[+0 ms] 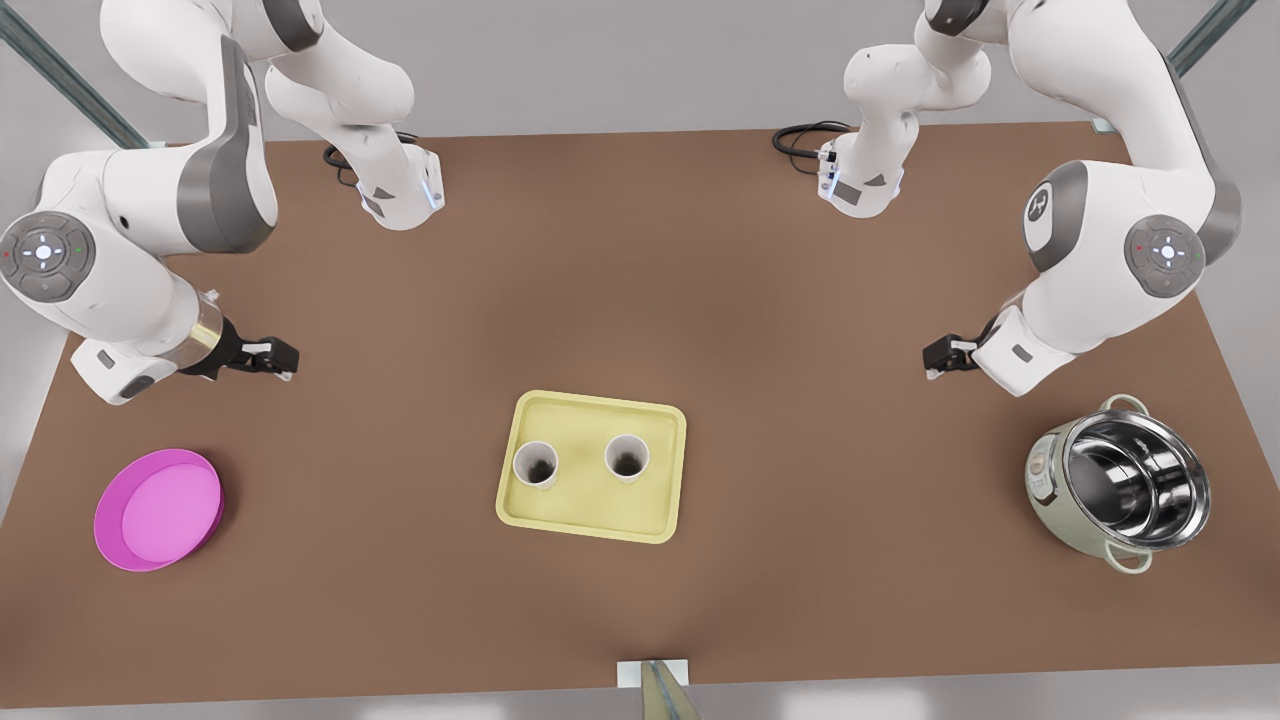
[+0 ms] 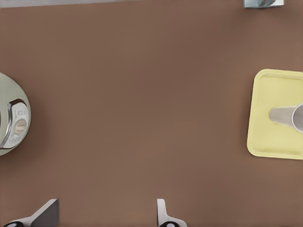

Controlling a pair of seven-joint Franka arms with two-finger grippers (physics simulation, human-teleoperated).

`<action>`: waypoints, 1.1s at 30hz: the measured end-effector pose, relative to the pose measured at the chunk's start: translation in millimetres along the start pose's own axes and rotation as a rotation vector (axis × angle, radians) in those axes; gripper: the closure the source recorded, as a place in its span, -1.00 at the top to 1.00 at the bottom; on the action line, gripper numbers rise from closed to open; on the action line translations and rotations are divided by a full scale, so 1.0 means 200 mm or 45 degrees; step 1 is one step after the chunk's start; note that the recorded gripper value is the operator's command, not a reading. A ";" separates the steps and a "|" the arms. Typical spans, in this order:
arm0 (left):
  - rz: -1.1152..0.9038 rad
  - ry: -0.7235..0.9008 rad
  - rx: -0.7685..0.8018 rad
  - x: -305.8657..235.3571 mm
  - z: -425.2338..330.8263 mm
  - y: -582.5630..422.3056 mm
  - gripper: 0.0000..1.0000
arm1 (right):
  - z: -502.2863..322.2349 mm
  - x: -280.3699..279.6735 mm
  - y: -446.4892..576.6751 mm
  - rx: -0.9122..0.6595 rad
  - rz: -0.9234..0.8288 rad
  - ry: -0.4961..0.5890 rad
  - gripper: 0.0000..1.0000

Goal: Use the left arm to pick up the white IKEA cup from the tray and place it on the middle-left position; use the right arm to pick up the white IKEA cup from the tray and place it on the middle-right position

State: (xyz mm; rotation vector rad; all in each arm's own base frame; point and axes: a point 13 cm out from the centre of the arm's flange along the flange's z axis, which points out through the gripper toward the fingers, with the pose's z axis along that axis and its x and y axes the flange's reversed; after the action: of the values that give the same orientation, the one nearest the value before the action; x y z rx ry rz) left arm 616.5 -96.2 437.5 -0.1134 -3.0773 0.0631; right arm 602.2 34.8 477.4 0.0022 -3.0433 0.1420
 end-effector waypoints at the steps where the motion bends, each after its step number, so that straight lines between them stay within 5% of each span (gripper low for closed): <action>1: -0.001 -0.001 0.000 0.00 0.00 0.00 1.00 | 0.00 0.00 0.00 0.000 0.000 -0.001 1.00; 8: 0.093 0.050 0.002 -0.03 0.20 -0.37 1.00 | 0.15 -0.03 0.33 -0.022 -0.109 0.054 1.00; 12: 0.171 0.009 0.016 -0.06 0.27 -0.69 1.00 | 0.66 -0.03 1.18 -0.064 -0.326 0.155 1.00; 15: 0.222 -0.007 0.016 0.00 0.30 -0.94 1.00 | 1.11 -0.16 1.43 -0.095 -0.289 0.156 1.00; 24: 0.245 -0.042 0.053 0.02 0.70 -1.62 1.00 | 1.42 -0.49 1.51 -0.125 -0.110 -0.081 1.00; 33: 0.089 -0.193 0.078 -0.15 1.04 -2.03 1.00 | 1.57 -0.28 1.49 -0.098 -0.061 -0.031 1.00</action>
State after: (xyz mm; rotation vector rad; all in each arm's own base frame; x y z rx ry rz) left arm 604.8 -512.0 246.4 -0.2230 -3.2181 0.1767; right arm 626.5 301.7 132.3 0.0712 -3.0678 0.0220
